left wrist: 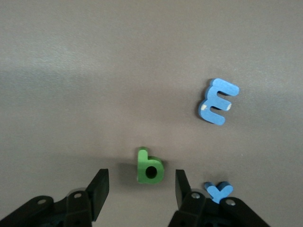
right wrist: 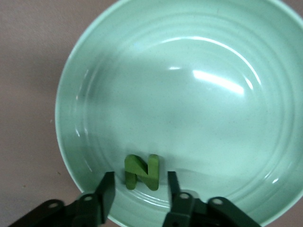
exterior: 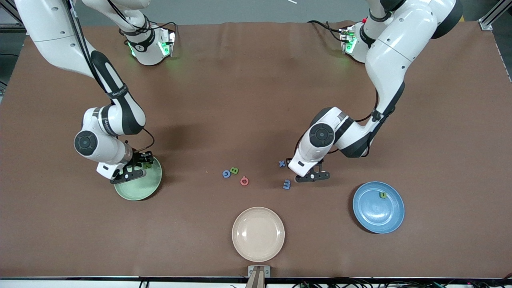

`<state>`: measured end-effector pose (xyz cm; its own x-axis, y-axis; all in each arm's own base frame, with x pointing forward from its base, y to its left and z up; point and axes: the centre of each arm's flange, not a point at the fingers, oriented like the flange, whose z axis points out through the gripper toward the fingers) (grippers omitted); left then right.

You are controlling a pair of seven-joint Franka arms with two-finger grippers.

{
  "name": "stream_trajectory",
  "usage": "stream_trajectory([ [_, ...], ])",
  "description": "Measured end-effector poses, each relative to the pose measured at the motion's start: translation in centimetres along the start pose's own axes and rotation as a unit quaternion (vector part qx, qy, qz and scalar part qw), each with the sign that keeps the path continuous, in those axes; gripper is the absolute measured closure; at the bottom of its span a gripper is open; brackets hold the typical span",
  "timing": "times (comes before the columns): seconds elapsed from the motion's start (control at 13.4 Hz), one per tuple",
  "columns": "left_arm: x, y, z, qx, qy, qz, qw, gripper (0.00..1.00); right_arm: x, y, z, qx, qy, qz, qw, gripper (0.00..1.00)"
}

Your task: Sort upper and lower case letters into plates

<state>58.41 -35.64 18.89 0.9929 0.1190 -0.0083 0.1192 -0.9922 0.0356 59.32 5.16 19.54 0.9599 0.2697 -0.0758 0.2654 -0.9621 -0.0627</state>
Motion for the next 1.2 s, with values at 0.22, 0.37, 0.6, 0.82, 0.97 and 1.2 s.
stream_trajectory([
  [0.22, 0.1, 0.2, 0.5, 0.0, -0.002, -0.003, 1.0, 0.37, 3.9, -4.6, -5.3, -0.001, 0.015, 0.049, 0.999, 0.09],
  [0.37, 0.2, 0.0, 0.8, 0.001, -0.003, -0.004, 1.0, 0.41, 6.5, -10.7, -9.2, 0.0, 0.025, 0.097, 0.995, 0.0],
  [0.6, 0.3, -0.1, 1.3, 0.002, -0.005, -0.005, 1.0, 0.48, 8.0, -19.2, -7.9, 0.012, 0.046, 0.155, 0.987, 0.0],
  [0.82, 0.7, 0.0, 0.9, -0.001, -0.001, -0.007, 1.0, 0.73, 9.1, -26.2, -2.9, 0.033, 0.063, 0.231, 0.97, 0.01],
  [0.97, 1.7, -0.1, -0.1, -0.005, 0.01, -0.011, 1.0, 0.73, 9.7, -28.6, -0.7, 0.038, 0.063, 0.263, 0.962, 0.03],
  [1.2, 3.9, -1.7, -2.5, 0.006, 0.047, -0.006, 0.999, 0.73, 10.5, -28.6, 0.2, 0.036, 0.071, 0.283, 0.956, 0.18],
])
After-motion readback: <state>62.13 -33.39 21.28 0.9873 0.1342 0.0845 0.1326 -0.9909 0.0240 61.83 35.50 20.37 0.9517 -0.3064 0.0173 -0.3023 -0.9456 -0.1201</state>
